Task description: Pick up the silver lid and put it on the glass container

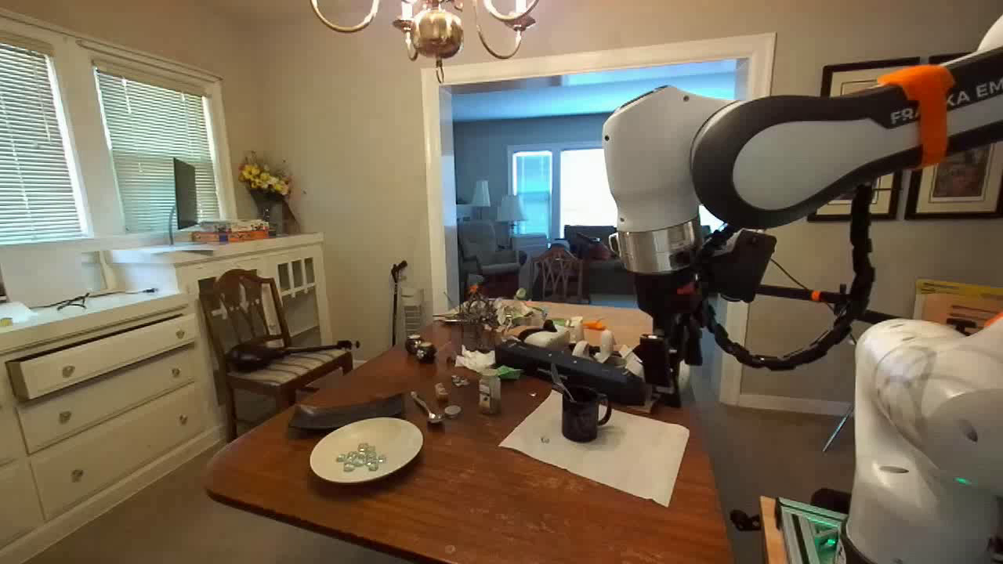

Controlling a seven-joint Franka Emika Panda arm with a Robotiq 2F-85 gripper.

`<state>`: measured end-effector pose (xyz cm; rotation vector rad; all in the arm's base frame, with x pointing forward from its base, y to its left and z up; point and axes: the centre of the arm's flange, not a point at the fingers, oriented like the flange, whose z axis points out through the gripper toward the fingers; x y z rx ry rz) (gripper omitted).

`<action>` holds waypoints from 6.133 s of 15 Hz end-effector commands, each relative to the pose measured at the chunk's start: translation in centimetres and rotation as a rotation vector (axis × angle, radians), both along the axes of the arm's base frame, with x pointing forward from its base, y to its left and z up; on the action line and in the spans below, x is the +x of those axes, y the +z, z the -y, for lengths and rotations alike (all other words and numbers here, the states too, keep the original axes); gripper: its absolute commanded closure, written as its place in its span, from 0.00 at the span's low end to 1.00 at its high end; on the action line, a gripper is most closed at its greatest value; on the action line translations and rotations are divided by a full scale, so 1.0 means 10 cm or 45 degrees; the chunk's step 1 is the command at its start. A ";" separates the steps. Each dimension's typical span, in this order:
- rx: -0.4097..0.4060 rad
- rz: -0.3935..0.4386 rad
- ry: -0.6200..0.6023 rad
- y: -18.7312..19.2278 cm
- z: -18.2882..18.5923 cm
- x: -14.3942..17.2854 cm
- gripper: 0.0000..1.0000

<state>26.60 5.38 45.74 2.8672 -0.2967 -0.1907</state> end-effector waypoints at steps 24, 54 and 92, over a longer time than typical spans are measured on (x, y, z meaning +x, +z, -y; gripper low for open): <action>0.000 0.000 0.000 0.00 0.00 0.00 0.00; 0.103 0.226 -0.165 0.69 1.14 0.65 0.00; 0.024 0.223 0.535 1.23 2.54 4.39 0.00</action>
